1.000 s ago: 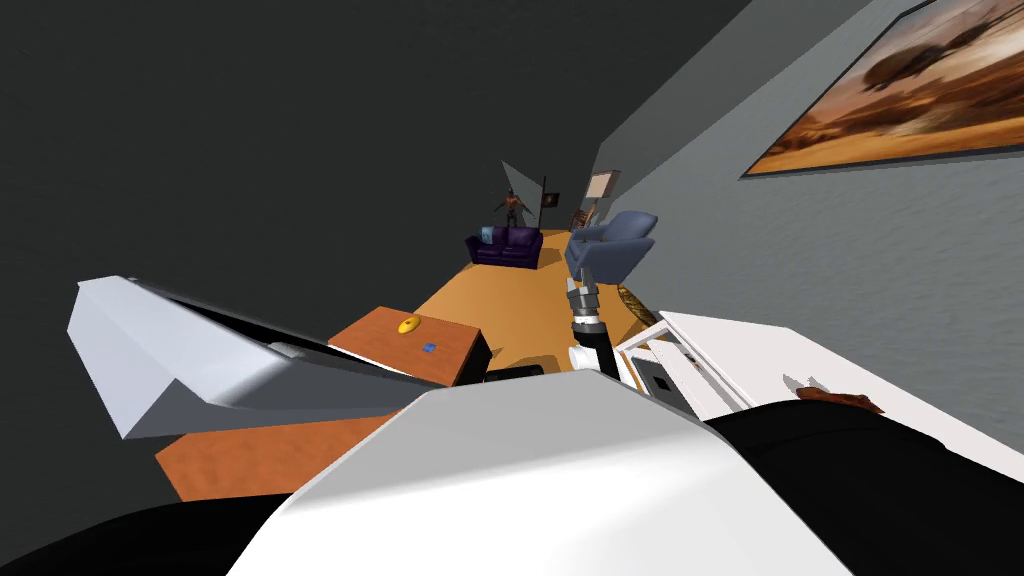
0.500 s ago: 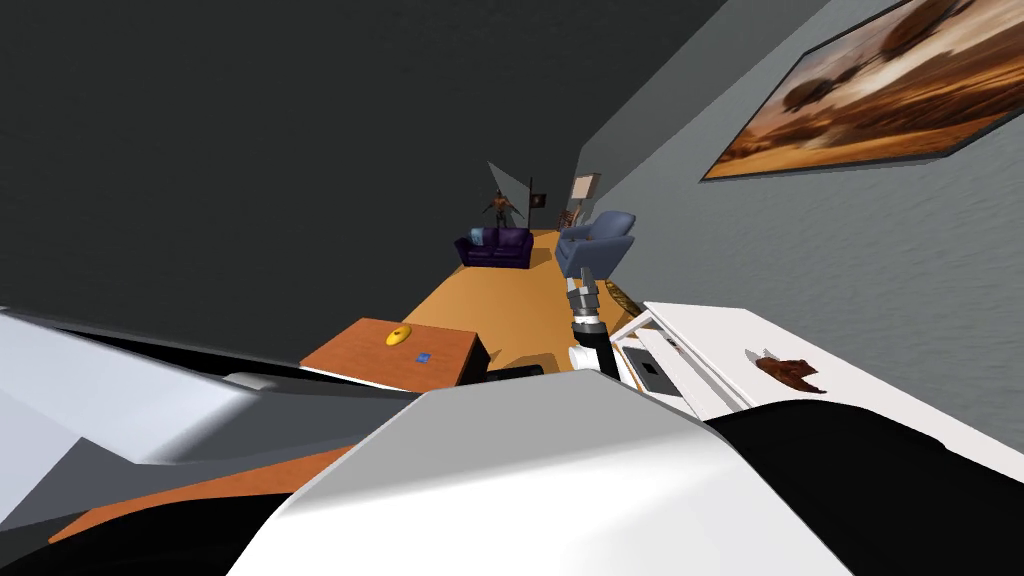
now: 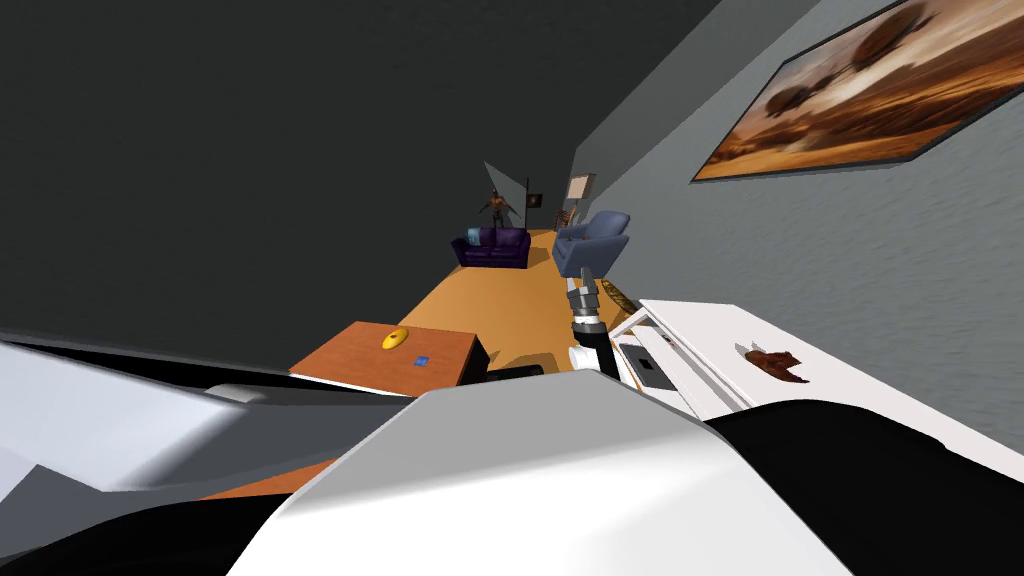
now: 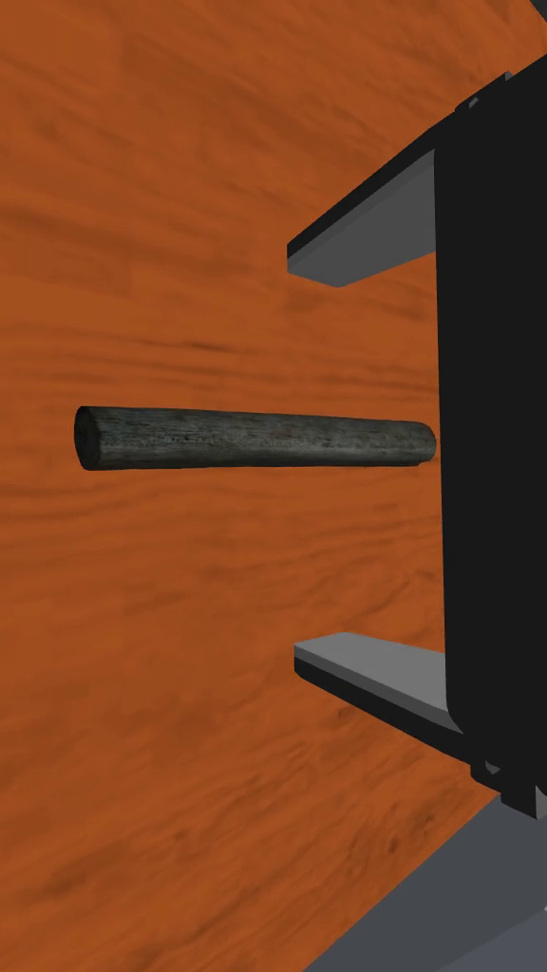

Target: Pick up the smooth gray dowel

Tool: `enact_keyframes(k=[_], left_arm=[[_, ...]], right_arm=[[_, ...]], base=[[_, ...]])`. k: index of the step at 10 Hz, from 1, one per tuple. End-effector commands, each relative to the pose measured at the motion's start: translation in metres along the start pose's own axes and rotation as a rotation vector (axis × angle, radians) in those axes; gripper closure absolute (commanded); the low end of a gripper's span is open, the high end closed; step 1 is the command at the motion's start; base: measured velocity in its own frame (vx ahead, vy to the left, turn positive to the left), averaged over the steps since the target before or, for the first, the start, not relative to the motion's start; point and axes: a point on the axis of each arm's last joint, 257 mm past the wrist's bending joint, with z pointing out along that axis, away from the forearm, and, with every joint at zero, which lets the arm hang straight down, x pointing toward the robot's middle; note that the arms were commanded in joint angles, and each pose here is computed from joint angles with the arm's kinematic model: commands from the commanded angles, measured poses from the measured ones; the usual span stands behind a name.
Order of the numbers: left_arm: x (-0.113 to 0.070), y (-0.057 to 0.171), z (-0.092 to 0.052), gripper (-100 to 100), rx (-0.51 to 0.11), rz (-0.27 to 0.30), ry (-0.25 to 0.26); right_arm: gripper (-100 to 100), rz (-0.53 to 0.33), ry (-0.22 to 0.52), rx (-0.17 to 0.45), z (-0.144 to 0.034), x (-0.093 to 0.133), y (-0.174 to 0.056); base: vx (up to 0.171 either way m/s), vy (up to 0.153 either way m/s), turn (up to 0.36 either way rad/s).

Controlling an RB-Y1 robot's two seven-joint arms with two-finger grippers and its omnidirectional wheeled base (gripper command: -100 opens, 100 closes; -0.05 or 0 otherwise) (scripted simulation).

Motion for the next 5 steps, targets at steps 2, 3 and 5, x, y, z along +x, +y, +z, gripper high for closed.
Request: enact_keyframes(k=[2,3,5], left_arm=[[0.010,0.017,-0.001,-100,-0.034,-0.050,0.015],[0.008,0.013,-0.001,-100,-0.026,-0.037,0.014],[0.021,0.012,0.008,-100,-0.026,-0.042,0.011]], right_arm=[[0,0.000,0.000,0.000,0.000,0.000,0.000],[0,0.000,0.000,0.000,0.000,0.000,0.000],[0,0.000,0.000,0.000,0.000,0.000,0.000]], base=[[0.007,0.036,-0.125],[0.001,0.016,-0.021],[0.000,0.027,-0.006]])
